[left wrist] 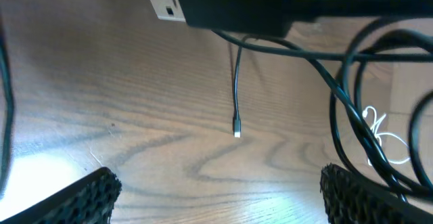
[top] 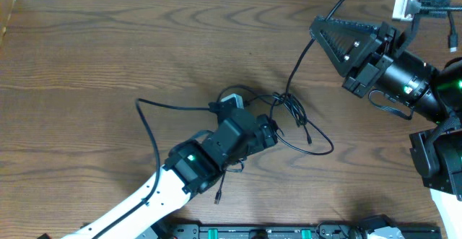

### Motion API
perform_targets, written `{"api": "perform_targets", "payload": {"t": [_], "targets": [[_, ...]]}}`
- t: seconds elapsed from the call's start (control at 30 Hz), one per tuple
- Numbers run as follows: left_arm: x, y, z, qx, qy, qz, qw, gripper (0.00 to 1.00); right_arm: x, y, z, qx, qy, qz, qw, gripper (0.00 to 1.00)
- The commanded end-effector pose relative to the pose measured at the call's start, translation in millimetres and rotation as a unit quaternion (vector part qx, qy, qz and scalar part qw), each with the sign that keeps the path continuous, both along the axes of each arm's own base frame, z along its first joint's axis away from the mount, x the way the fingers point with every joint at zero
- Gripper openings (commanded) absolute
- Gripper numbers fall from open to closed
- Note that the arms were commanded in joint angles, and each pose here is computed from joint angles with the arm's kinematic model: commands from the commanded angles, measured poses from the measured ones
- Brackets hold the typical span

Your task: Untangle cables

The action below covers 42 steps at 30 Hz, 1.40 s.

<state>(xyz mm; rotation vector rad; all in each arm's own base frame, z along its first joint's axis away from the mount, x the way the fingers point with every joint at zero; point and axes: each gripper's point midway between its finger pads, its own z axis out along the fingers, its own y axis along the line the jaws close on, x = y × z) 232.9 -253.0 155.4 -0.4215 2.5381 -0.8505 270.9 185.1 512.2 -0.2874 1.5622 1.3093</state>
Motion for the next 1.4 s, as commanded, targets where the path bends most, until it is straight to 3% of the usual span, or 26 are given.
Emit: {"api": "perform_targets", "payload": {"t": [0.0, 0.23, 0.47, 0.8, 0.97, 1.0, 1.03, 1.07, 1.13, 1.17, 1.23, 1.33, 1.37], "targets": [[16.4, -2.1, -4.6, -0.012, 0.002, 0.081, 0.997, 0.95, -14.3, 0.7, 14.9, 0.024, 0.007, 0.026, 0.999, 0.01], [29.4, -71.8, 5.8, -0.130, -0.003, 0.002, 0.991, 0.95, -24.2, 5.2, 19.6, 0.027, 0.000, 0.055, 0.998, 0.01], [33.3, -116.1, 43.1, -0.240, -0.041, -0.070, 0.967, 0.95, -28.2, 7.4, 18.3, 0.024, 0.001, 0.069, 0.997, 0.01], [33.3, -147.1, 27.2, -0.273, -0.040, -0.108, 0.955, 0.95, -36.7, 5.3, 46.6, 0.085, 0.008, 0.087, 0.993, 0.01], [51.1, -154.7, 61.2, -0.340, -0.098, -0.086, 0.931, 0.95, -45.7, 17.2, 46.5, 0.096, 0.034, 0.119, 0.988, 0.01], [56.8, -151.5, 60.6, -0.336, -0.105, -0.069, 0.933, 0.86, -47.9, 21.4, 46.3, 0.097, 0.035, 0.126, 0.987, 0.01], [59.0, -149.7, 56.4, -0.328, -0.103, -0.061, 0.937, 0.70, -48.5, 24.0, 46.8, 0.100, 0.036, 0.128, 0.986, 0.01], [59.8, -147.1, 45.0, -0.311, -0.091, -0.052, 0.945, 0.41, -48.1, 25.2, 49.4, 0.104, 0.031, 0.126, 0.986, 0.01], [60.8, -135.8, 10.5, -0.244, -0.068, -0.033, 0.967, 0.12, -44.6, 22.4, 54.5, 0.111, 0.016, 0.113, 0.987, 0.01], [61.1, -125.4, -10.8, -0.199, -0.055, -0.018, 0.978, 0.08, -38.2, 18.0, 57.6, 0.107, -0.011, 0.087, 0.990, 0.02], [53.2, -83.7, -69.6, -0.048, -0.019, 0.003, 0.999, 0.08, -16.1, 2.5, 54.2, 0.065, -0.080, 0.006, 0.995, 0.01], [41.2, -59.3, -90.0, 0.033, -0.002, -0.032, 0.999, 0.08, 40.1, -47.0, 18.5, -0.005, -0.056, -0.170, 0.984, 0.02], [42.2, -55.2, -83.3, 0.047, -0.021, -0.053, 0.997, 0.08, 66.8, -86.3, -10.9, -0.052, -0.015, -0.283, 0.958, 0.02]]}}
